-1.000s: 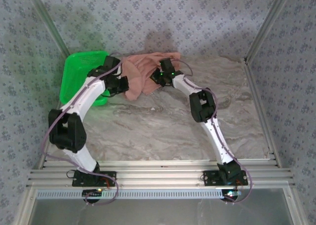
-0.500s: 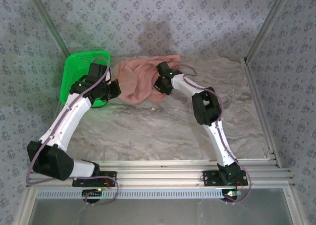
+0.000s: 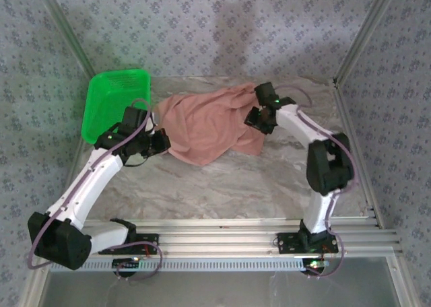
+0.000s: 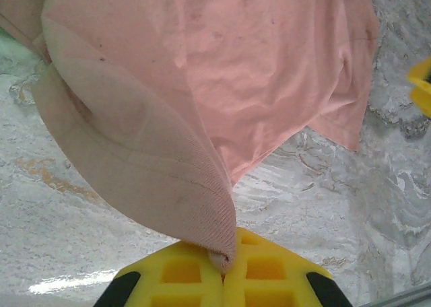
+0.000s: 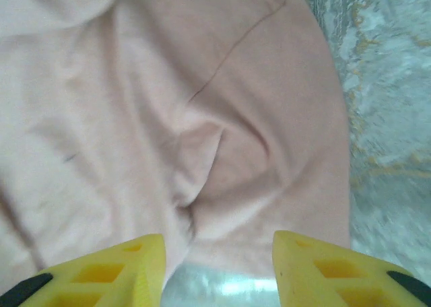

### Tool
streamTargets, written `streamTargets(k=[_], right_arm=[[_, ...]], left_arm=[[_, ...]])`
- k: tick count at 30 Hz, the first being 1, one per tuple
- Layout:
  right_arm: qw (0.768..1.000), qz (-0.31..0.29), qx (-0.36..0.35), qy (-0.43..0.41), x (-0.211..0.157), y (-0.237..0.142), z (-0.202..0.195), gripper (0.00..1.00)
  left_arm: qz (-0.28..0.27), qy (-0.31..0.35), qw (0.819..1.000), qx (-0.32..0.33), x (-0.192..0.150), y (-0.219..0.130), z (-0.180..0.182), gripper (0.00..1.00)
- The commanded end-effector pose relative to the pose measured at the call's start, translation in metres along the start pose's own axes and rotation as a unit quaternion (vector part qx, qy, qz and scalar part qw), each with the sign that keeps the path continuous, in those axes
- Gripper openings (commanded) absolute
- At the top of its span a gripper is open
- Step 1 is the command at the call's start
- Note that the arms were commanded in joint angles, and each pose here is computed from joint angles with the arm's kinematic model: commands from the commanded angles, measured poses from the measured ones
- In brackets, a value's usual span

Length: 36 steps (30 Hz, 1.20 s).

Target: Fold and stack the t-shirts

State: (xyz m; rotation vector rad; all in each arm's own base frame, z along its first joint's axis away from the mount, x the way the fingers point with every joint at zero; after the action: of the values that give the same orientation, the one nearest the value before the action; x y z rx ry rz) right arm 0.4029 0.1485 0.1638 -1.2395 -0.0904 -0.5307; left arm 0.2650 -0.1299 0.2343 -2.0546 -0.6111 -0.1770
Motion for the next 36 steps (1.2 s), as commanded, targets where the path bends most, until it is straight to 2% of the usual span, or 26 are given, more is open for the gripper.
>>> streamTargets(k=[1,5,13,20,25,29,36], right_arm=[[0.998,0.047,-0.034,0.01,-0.026,-0.016,-0.04,0.5],[0.994,0.092,-0.058,0.009,-0.043,0.006,-0.061,0.52],[0.983,0.154,-0.103,-0.016,-0.069,0.05,-0.057,0.54],[0.973,0.173,-0.151,-0.031,-0.082,0.076,-0.06,0.53],[0.976,0.156,-0.153,-0.012,-0.075,0.09,-0.061,0.49],[0.977,0.15,-0.149,-0.008,-0.063,0.105,-0.057,0.39],[0.984,0.126,-0.127,-0.007,-0.028,0.111,-0.053,0.03]], left_arm=[[-0.004,0.007,1.0,-0.026,-0.002,-0.004,-0.006,0.0],[0.001,0.01,1.0,-0.024,-0.005,-0.001,-0.003,0.0],[-0.005,0.018,1.0,-0.022,0.0,-0.002,-0.004,0.0],[-0.003,0.007,1.0,-0.018,-0.003,-0.001,0.004,0.0],[-0.005,0.003,1.0,-0.016,-0.004,-0.003,0.008,0.0],[-0.005,-0.001,1.0,-0.016,-0.004,-0.003,0.01,0.0],[-0.007,0.0,1.0,-0.013,-0.003,-0.005,0.013,0.0]])
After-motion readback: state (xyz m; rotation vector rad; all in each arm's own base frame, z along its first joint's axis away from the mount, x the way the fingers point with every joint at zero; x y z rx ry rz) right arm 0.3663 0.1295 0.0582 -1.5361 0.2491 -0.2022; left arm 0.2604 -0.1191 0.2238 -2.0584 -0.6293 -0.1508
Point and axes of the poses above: each hand's point on the last joint's axis, 136 mm out from that joint toward the fingers, its own y axis out along the fingers, its own z axis along the line the jaws close on, x = y × z, the point moved 4 cm from there along -y, back along the fingers, and after that the axes turned 5 degrees about -y, right-handed, at the moved point
